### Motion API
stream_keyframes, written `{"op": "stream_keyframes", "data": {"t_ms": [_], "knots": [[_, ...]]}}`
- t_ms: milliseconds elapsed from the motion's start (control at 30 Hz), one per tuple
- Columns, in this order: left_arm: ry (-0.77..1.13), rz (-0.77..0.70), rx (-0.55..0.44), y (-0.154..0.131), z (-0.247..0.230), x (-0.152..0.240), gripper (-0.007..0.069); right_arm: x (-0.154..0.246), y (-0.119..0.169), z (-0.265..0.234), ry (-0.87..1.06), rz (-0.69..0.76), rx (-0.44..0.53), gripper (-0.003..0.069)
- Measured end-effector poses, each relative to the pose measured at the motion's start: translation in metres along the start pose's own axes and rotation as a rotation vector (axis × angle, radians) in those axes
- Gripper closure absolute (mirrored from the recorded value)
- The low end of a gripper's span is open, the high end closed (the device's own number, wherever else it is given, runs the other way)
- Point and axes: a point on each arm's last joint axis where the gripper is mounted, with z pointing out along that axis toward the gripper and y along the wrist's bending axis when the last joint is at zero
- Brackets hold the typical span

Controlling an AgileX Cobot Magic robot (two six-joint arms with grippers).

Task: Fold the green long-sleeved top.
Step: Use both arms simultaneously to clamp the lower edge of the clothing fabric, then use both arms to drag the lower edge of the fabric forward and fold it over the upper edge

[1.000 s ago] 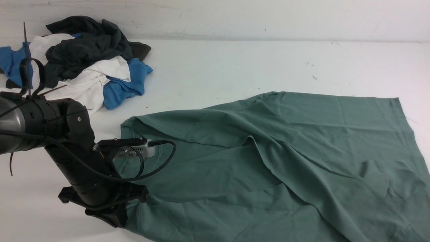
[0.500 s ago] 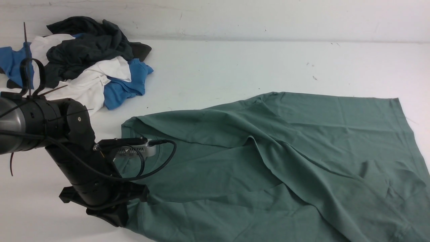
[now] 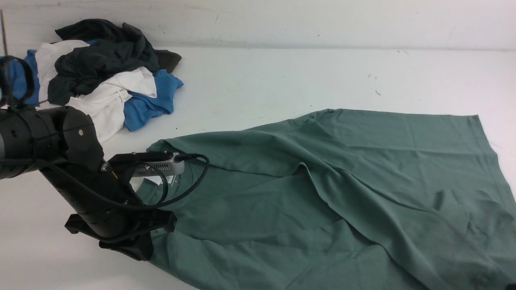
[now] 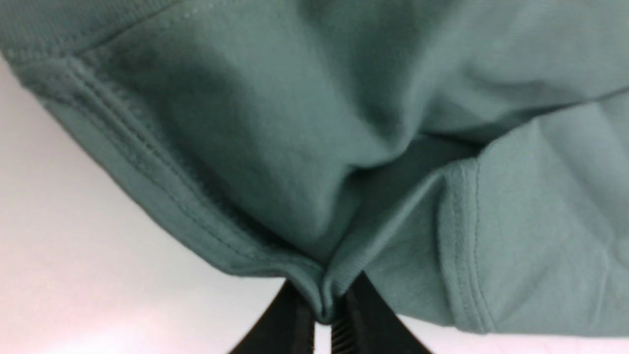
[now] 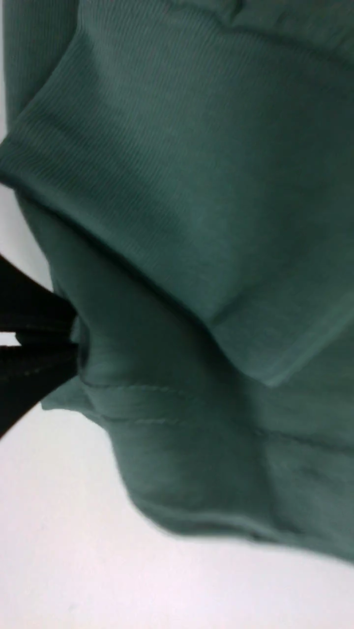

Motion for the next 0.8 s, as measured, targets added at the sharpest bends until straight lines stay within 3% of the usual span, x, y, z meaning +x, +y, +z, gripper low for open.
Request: {"op": "stream_keyframes", "data": {"t_ms": [267,467,800], "knots": [[-0.001,0.021,0.02,-0.006,-0.026,0.016,0.0606,0.03,-0.007,-0.047,-0.164,0.027,0.056,0.065],[0.004,0.023,0.031,-0.008,-0.033,0.022,0.0606,0.029,-0.012,-0.076,-0.218,0.063,0.071,0.065],[-0.126,-0.008,0.153,-0.027,-0.061,0.0,0.0606,-0.04,-0.03,-0.165,-0.447,0.105,0.102,0.065]]}}
